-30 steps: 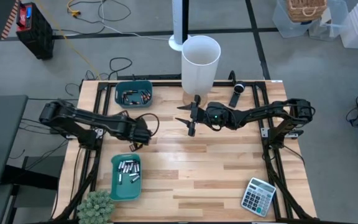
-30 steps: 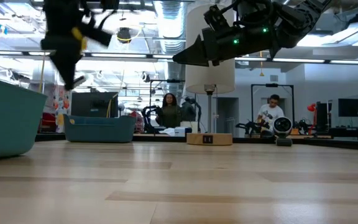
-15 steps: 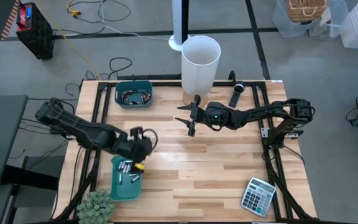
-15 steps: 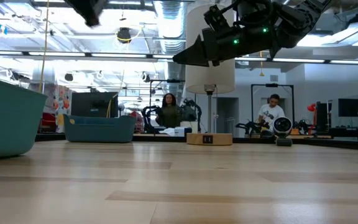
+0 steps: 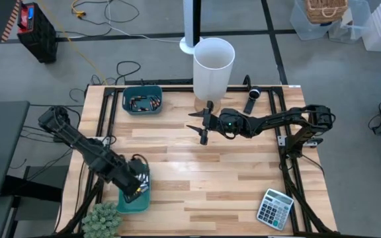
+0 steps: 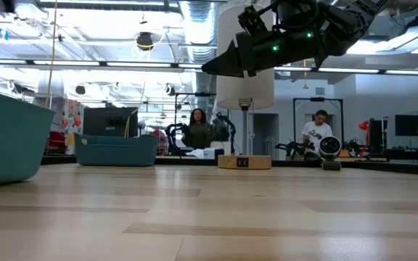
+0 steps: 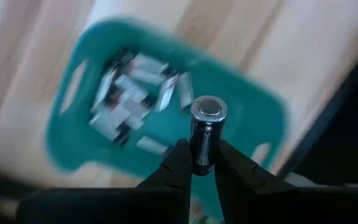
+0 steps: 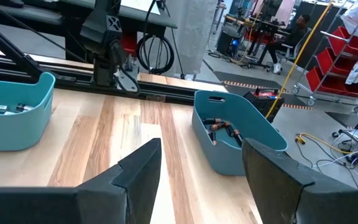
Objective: Sort batteries
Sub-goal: Put the silver battery into the green bin, then return to Home Position
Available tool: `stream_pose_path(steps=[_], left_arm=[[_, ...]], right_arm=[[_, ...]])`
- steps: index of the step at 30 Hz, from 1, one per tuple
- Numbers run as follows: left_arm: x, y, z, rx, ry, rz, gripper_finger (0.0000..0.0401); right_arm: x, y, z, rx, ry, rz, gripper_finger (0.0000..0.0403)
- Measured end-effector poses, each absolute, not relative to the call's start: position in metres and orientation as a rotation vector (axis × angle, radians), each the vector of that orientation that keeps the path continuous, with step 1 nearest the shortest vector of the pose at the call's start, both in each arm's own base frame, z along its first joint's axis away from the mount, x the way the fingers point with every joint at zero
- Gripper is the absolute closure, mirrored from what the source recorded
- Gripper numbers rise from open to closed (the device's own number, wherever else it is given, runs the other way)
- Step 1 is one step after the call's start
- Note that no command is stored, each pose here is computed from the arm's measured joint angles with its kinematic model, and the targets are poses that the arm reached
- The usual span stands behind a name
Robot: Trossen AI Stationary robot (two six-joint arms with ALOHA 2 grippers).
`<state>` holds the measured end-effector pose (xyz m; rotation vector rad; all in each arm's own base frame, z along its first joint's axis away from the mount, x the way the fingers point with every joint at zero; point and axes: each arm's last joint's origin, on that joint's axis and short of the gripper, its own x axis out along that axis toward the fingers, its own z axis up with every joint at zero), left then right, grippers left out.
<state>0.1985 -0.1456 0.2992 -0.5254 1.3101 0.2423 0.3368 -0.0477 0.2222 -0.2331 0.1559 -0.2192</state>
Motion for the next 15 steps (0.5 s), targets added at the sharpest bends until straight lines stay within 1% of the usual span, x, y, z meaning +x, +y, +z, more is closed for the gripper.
stream_pose_path(steps=[4,6,11,15], left_arm=[[0.190,-0.148,0.291,-0.570,1.351,0.352,0.0354],[0.188,-0.148,0.289,-0.585,1.347,0.383,0.0343],[0.187,-0.147,0.285,-0.557,1.314,0.424,0.0287],[0.188,-0.146,0.285,-0.485,1.289,0.402,0.0248]], right_arm=[[0.337,-0.047,0.222,-0.233,0.155,-0.218,0.0164],[0.337,-0.047,0.222,-0.233,0.155,-0.218,0.0164],[0.337,-0.047,0.222,-0.233,0.155,-0.218,0.0164],[0.337,-0.047,0.222,-0.232,0.155,-0.218,0.0164]])
